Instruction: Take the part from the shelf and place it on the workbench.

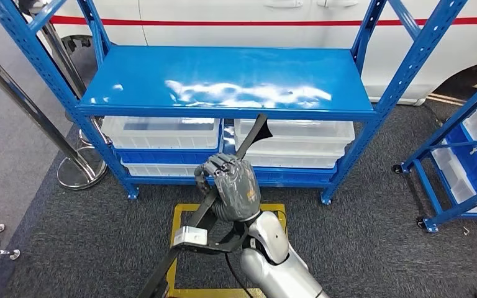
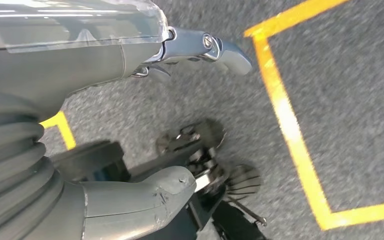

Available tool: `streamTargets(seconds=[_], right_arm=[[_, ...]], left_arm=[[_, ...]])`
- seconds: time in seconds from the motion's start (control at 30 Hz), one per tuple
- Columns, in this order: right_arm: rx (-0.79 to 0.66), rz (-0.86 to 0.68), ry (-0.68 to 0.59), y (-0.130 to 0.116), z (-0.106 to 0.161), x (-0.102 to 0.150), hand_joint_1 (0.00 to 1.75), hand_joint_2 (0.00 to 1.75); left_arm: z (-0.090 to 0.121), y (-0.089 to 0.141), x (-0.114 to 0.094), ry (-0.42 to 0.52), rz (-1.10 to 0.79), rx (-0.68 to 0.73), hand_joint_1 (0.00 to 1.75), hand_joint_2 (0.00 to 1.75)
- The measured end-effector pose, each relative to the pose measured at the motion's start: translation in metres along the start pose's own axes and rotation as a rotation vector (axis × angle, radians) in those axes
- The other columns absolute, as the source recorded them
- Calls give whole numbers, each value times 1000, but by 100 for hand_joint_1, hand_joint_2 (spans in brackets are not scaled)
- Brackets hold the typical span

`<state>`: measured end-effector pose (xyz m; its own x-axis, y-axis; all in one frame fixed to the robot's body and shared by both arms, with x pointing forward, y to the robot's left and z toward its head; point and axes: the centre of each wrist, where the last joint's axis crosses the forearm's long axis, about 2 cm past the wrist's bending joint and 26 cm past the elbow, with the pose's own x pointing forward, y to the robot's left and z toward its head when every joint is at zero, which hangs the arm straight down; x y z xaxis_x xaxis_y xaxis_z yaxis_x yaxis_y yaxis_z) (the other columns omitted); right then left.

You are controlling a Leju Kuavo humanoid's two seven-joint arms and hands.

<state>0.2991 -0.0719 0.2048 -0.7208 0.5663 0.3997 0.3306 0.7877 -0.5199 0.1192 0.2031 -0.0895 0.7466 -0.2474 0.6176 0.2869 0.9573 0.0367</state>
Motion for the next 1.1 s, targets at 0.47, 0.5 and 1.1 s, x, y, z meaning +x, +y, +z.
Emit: streamTargets(seconds=[0.47,0.5,1.1], right_arm=[[13,11,-19,2,1,3,141,175],[13,11,-20,2,2,3,141,175],[25,27,-27,2,7,0,141,175]], left_arm=[[0,-3,0,-2,18,6,0,175],[0,-3,0,-4,20,7,0,175],[0,-3,2,-45,13,15,0,175]])
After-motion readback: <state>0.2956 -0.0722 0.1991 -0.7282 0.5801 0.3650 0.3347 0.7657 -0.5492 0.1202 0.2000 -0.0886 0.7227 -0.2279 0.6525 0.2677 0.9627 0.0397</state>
